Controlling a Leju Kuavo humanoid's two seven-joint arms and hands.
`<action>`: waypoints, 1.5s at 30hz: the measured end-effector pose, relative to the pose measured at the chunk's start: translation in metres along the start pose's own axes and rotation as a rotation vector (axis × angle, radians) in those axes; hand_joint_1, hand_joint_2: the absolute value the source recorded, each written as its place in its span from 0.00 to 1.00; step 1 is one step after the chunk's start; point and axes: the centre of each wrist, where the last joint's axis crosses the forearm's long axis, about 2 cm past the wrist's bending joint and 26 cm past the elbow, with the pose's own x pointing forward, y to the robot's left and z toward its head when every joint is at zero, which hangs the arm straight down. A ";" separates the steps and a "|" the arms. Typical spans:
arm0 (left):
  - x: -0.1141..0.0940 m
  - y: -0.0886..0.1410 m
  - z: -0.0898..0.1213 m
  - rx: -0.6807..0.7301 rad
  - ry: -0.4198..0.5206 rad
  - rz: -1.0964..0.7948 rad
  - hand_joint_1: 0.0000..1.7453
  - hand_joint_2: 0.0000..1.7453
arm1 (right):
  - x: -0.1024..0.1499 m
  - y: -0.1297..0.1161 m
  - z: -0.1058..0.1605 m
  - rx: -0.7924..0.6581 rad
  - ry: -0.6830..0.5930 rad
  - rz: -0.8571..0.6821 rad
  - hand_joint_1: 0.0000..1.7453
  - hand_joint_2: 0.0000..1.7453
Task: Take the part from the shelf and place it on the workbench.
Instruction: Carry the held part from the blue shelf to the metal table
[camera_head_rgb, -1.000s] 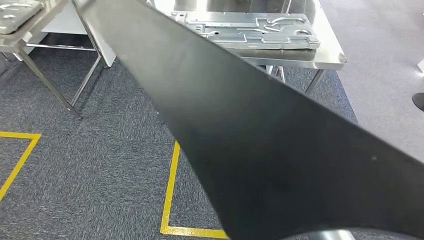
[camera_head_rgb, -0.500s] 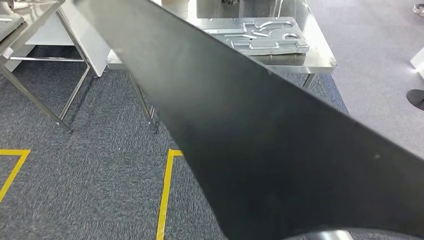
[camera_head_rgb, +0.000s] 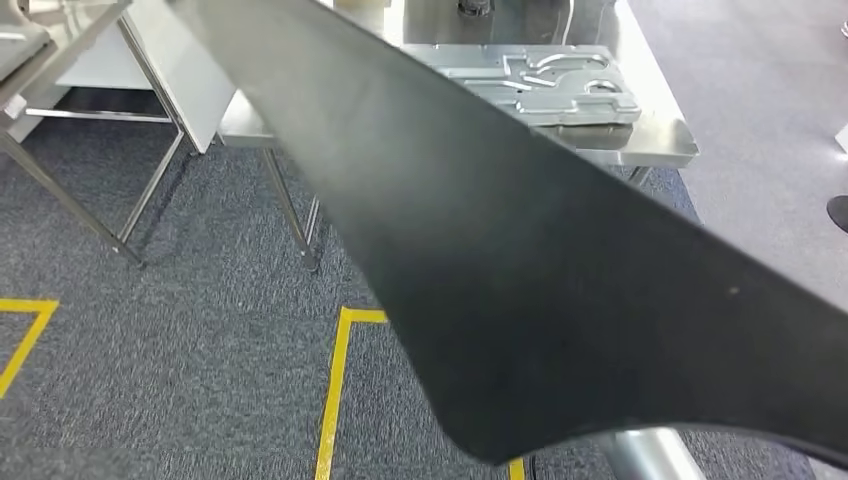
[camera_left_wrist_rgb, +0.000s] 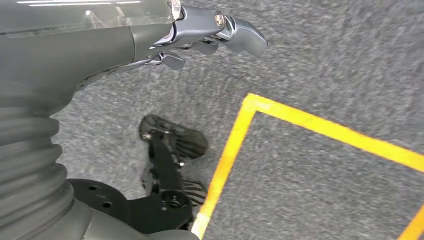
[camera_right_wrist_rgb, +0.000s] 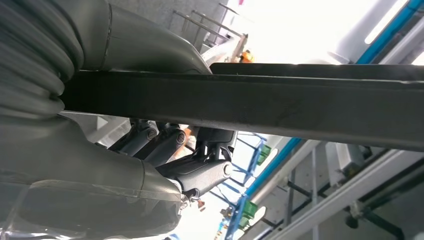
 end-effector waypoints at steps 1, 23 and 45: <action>0.001 0.000 0.000 0.000 -0.002 0.001 0.00 1.00 | 0.000 0.000 0.000 -0.001 0.000 0.000 1.00 1.00; 0.001 0.002 -0.001 0.002 -0.009 -0.012 0.00 1.00 | 0.000 -0.003 -0.008 -0.010 -0.028 0.002 1.00 1.00; -0.001 0.003 0.000 0.010 -0.012 -0.005 0.00 1.00 | 0.000 -0.005 -0.008 -0.021 -0.024 -0.003 1.00 1.00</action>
